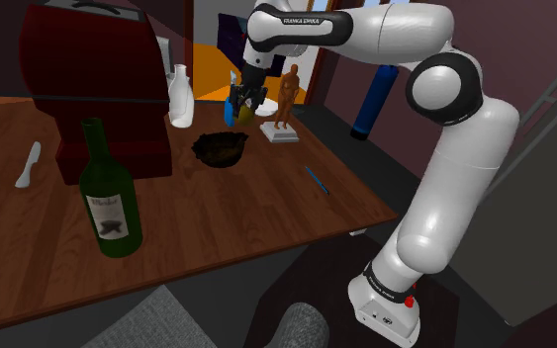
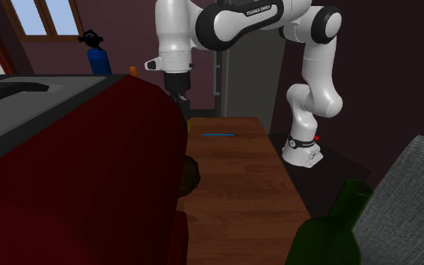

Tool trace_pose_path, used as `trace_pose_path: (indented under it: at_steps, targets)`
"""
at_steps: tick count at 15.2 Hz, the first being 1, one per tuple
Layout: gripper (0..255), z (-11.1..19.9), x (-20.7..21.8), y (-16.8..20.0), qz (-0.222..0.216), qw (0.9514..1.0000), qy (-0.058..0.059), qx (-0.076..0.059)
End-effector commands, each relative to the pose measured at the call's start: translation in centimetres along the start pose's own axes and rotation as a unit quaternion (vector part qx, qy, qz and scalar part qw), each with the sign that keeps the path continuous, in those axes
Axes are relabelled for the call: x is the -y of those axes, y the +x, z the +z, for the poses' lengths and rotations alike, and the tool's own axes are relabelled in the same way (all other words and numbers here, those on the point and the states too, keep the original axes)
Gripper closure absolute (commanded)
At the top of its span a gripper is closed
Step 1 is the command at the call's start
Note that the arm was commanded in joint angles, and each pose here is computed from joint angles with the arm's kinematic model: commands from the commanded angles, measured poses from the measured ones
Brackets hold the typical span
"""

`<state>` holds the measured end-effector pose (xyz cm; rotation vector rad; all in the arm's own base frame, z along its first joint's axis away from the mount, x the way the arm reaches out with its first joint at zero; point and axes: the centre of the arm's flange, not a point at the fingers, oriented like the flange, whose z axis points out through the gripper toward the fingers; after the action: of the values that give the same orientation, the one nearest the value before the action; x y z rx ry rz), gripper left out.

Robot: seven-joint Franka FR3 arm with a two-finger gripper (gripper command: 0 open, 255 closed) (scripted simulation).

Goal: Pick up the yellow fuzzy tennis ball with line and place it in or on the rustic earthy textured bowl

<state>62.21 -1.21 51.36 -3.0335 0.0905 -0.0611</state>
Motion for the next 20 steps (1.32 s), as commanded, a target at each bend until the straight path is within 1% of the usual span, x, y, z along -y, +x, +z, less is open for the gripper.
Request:
trace_pose_path:
  at_steps: [1, 3, 16, 17, 20]
  targets:
    - [255, 0.1, 1.0, 2.3, 0.0, 1.0, 0.0, 0.0]
    - [255, 0.2, 2.0, 4.6, 0.0, 1.0, 0.0, 0.0]
    - [255, 7.0, 1.3, 4.4, 0.0, 1.0, 0.0, 0.0]
    - [255, 7.9, 1.2, 4.3, 0.0, 1.0, 0.0, 0.0]
    - [255, 7.9, 1.2, 4.3, 0.0, 1.0, 0.0, 0.0]
